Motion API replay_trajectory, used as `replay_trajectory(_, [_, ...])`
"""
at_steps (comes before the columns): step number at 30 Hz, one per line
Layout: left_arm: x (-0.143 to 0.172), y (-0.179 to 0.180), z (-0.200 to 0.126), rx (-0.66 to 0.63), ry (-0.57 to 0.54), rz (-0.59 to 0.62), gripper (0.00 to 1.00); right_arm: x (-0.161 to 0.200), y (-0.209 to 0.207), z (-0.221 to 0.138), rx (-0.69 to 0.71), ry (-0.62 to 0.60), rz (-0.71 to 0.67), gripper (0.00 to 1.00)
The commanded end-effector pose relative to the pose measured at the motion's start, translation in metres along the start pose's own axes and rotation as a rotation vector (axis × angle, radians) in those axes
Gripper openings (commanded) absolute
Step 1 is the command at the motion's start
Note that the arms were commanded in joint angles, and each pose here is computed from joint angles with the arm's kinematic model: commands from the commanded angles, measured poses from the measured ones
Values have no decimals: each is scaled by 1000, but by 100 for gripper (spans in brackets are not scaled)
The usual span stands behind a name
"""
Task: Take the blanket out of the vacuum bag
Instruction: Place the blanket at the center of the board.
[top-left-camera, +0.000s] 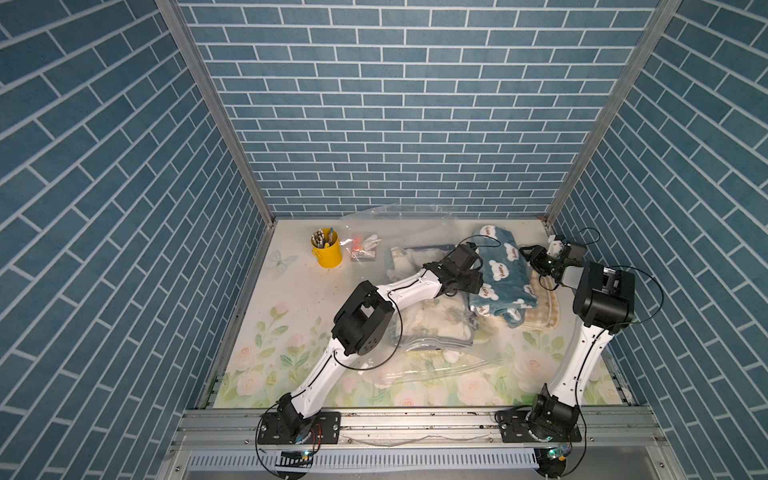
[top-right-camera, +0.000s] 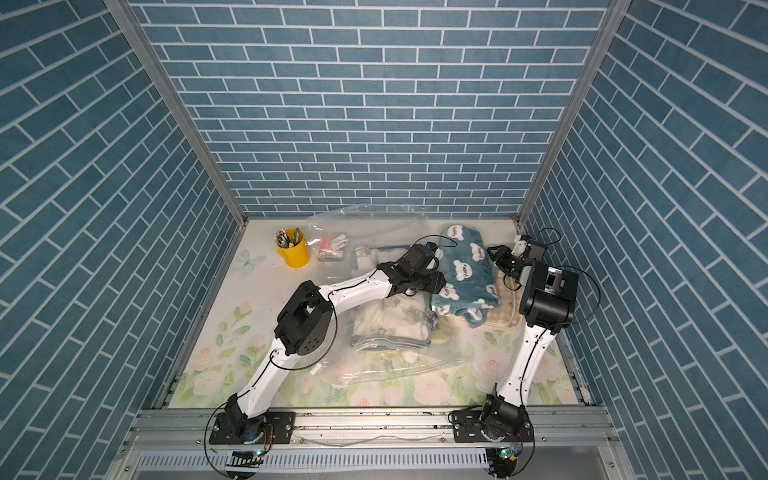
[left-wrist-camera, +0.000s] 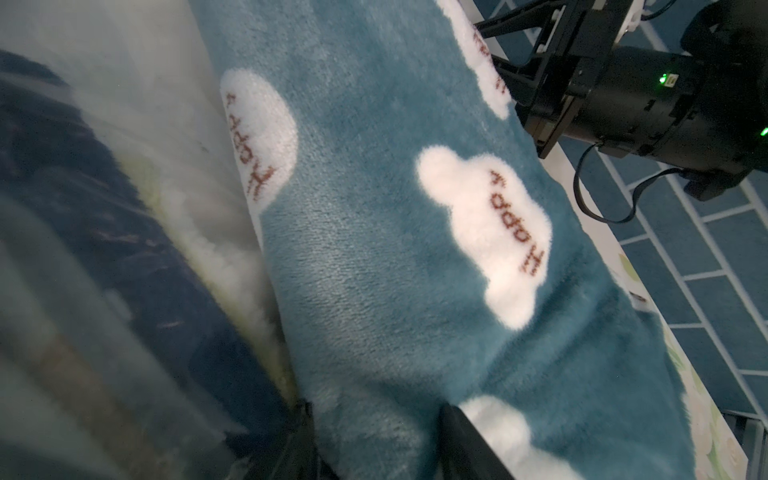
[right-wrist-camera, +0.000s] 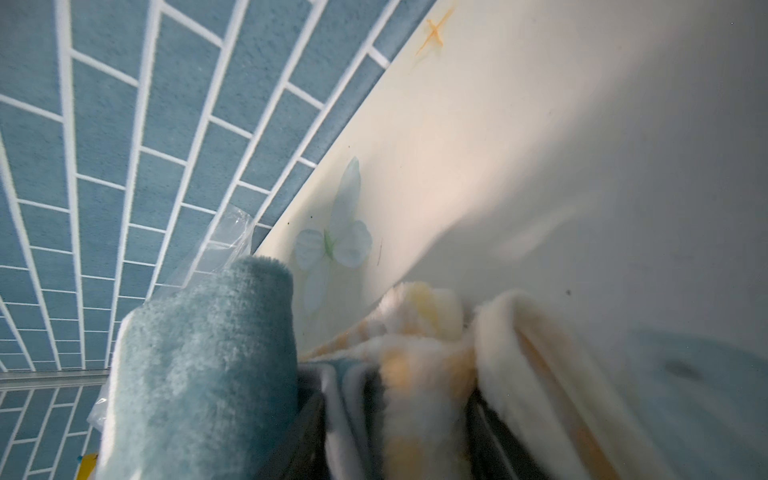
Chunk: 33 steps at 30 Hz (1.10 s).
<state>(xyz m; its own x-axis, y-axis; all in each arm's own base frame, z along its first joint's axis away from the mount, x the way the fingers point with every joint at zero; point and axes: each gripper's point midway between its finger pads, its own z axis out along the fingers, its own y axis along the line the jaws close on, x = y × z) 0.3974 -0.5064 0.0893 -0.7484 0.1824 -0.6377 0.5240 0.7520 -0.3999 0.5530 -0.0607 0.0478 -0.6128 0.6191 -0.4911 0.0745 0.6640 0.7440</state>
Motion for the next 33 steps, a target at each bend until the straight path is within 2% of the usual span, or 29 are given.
replay_trajectory(1, [1, 12, -3, -20, 8, -8, 53, 2, 28, -11, -62, 8, -3, 48])
replay_trajectory(5, [0, 11, -4, -16, 7, -6, 52, 6, 32, -18, -72, -2, -3, 42])
replay_trajectory(9, [-1, 12, -5, -21, 5, -1, 52, -3, 42, -23, -77, -32, -21, 22])
replay_trajectory(14, [-1, 10, -5, -10, 6, -2, 52, -13, 71, -31, -87, -55, -85, 14])
replay_trajectory(15, [-2, 9, -5, -7, 3, -1, 52, -14, 76, -33, -83, -54, -101, 16])
replay_trajectory(17, [-3, 8, -6, -6, 3, 0, 52, -18, 83, -38, -68, -59, -125, 37])
replay_trajectory(22, [-2, 8, -8, -4, 5, 4, 51, -29, 70, -47, 47, -109, -130, 48])
replay_trajectory(25, [-2, 8, -9, -4, 3, 4, 51, -27, 57, -50, 118, -116, -126, 50])
replay_trajectory(28, [-2, 7, -10, 3, 2, 6, 51, -19, 52, -48, 107, -91, -113, 49])
replay_trajectory(33, [-1, 8, -9, 4, 3, 5, 51, -4, 24, -50, 176, -60, -60, 47])
